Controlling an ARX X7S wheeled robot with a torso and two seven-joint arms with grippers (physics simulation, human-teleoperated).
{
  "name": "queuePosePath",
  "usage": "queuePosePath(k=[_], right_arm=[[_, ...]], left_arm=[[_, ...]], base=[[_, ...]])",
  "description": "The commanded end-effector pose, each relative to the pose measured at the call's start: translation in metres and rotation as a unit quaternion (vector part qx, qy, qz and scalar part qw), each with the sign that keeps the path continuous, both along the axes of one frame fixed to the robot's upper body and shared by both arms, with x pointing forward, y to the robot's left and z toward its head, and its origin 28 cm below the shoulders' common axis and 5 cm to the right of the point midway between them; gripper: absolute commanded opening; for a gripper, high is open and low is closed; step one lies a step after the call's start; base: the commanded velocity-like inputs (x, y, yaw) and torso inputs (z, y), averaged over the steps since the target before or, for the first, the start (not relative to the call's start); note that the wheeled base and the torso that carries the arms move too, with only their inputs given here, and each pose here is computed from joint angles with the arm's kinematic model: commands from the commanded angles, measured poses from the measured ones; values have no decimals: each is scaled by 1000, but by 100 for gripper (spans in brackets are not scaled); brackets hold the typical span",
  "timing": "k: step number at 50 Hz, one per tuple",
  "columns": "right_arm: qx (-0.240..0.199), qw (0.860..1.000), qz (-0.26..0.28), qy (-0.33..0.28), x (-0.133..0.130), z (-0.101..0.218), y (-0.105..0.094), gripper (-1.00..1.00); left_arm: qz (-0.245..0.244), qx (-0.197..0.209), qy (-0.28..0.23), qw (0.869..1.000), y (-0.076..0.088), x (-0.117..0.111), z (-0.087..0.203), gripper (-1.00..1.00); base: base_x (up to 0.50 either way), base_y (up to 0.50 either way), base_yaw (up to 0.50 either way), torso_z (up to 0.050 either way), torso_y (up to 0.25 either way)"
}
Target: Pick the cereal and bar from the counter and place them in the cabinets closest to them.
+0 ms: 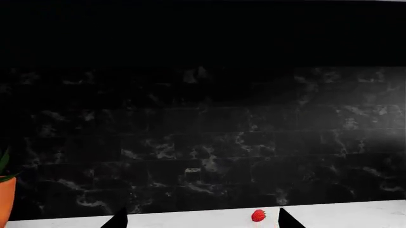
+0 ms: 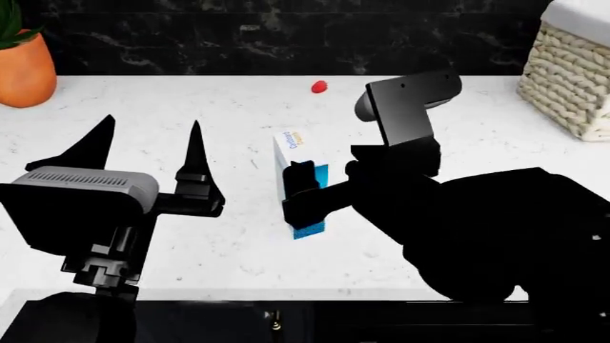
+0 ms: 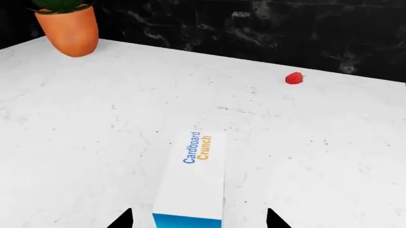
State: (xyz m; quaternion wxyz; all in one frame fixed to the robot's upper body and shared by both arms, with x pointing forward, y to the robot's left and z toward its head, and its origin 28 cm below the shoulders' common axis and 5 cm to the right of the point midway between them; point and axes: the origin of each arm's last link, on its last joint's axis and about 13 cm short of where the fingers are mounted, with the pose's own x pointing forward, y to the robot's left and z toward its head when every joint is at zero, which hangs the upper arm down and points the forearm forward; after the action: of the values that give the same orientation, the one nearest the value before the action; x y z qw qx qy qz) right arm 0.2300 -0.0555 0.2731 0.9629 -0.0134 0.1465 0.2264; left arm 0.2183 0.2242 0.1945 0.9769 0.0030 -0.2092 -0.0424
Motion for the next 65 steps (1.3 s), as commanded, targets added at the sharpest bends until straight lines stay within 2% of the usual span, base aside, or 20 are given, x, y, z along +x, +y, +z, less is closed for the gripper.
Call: queuePosePath(k=[1, 23, 40, 62, 63, 65], right_arm=[[-5, 999, -1, 33, 16, -9, 4, 100], [-15, 998, 28, 57, 26, -24, 18, 100], [-15, 997, 13, 71, 32, -36, 13, 100], [-14, 996, 23, 85, 42, -43, 18, 100], [-16, 996, 21, 83, 41, -43, 18, -100], [-21, 996, 17, 80, 41, -43, 17, -100]], left_arm=[[0, 3, 3, 1000, 0, 0, 0, 100], [-1, 6, 4, 1000, 0, 0, -1, 100], [-4, 8, 5, 1000, -1, 0, -2, 100], [-3, 7, 4, 1000, 0, 0, -1, 100], [-3, 8, 5, 1000, 0, 0, -1, 100], [-3, 8, 5, 1000, 0, 0, -1, 100]], base=[[0, 0, 0, 0, 0], [0, 0, 0, 0, 0], [0, 0, 0, 0, 0], [0, 0, 0, 0, 0], [0, 0, 0, 0, 0], [0, 0, 0, 0, 0]])
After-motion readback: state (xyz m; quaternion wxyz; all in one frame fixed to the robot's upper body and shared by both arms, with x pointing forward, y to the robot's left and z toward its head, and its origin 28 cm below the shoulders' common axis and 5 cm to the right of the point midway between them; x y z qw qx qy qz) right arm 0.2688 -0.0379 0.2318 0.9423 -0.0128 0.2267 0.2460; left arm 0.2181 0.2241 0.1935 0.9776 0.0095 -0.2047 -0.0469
